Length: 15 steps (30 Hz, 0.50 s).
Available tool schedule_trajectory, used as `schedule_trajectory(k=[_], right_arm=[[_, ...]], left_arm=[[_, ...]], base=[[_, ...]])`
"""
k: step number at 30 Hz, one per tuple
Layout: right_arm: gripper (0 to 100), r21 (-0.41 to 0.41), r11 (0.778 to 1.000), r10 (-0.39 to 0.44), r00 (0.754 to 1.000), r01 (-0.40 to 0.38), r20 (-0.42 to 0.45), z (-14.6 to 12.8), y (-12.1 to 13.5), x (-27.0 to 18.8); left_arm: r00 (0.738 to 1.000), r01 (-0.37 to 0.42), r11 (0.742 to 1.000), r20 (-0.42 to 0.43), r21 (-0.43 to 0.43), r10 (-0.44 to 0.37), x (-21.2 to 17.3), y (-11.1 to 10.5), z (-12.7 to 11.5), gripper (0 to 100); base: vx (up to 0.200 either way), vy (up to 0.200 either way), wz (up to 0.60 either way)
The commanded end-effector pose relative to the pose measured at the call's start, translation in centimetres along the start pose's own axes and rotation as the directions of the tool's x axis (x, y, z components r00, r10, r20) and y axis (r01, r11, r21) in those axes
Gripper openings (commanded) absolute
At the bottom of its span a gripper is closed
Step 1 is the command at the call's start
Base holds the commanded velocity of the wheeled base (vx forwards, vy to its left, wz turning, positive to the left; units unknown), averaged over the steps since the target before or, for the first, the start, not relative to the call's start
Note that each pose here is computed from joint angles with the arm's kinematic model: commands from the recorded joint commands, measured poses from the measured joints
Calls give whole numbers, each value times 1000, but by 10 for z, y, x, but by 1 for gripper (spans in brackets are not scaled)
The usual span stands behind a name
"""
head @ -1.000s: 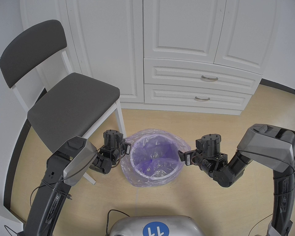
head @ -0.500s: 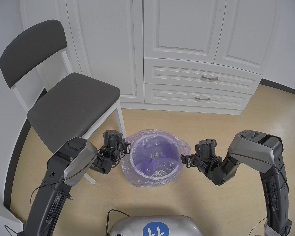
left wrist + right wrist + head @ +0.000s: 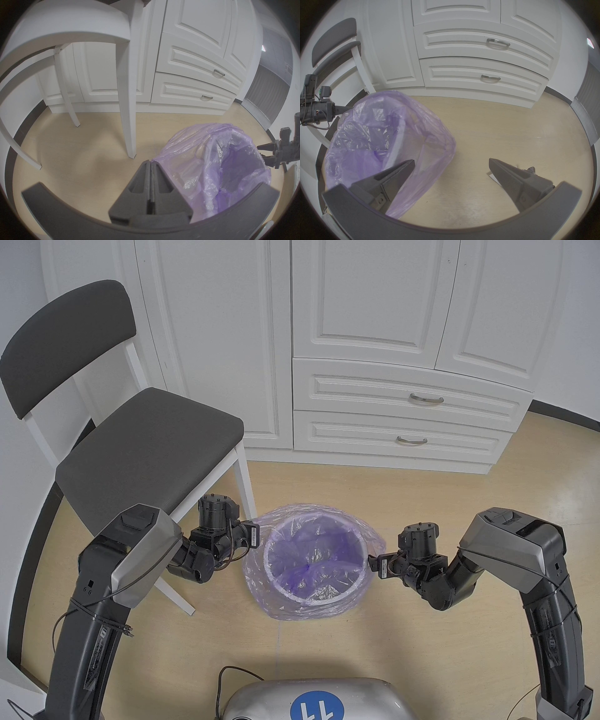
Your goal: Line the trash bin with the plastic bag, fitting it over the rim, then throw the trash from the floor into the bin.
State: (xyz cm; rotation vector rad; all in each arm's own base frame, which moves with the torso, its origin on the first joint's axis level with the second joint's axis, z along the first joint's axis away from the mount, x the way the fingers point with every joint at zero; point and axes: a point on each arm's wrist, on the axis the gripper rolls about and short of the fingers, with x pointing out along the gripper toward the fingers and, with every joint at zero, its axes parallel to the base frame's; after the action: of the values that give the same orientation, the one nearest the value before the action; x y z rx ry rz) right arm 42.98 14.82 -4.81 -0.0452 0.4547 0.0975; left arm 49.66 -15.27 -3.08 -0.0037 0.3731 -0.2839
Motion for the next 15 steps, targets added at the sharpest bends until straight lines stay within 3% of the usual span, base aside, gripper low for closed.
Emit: schedule_trajectory(k=[1,6,11,15], right_arm=[[100,8,1000,-6,1000,6,-3,-3,-6,5],[100,35,999,8,1000,-8,-3,-5,-14,12],[100,119,989,88,996,-89,9,1,-14,15],[100,178,979,105,994,-100,-23,5,-16,20]], left_arm=[[1000,-7,1000,6,-4,7,-1,5,6,0],[1000,-15,1000,-5,-15,15,16,8,0,0],[999,-34,995,-39,-89,31,36,11,-8,0],[993,-49,990,-113,-132,34,41,12,-21,0]], base=[[0,0,0],[0,0,0],[0,0,0],[0,0,0]])
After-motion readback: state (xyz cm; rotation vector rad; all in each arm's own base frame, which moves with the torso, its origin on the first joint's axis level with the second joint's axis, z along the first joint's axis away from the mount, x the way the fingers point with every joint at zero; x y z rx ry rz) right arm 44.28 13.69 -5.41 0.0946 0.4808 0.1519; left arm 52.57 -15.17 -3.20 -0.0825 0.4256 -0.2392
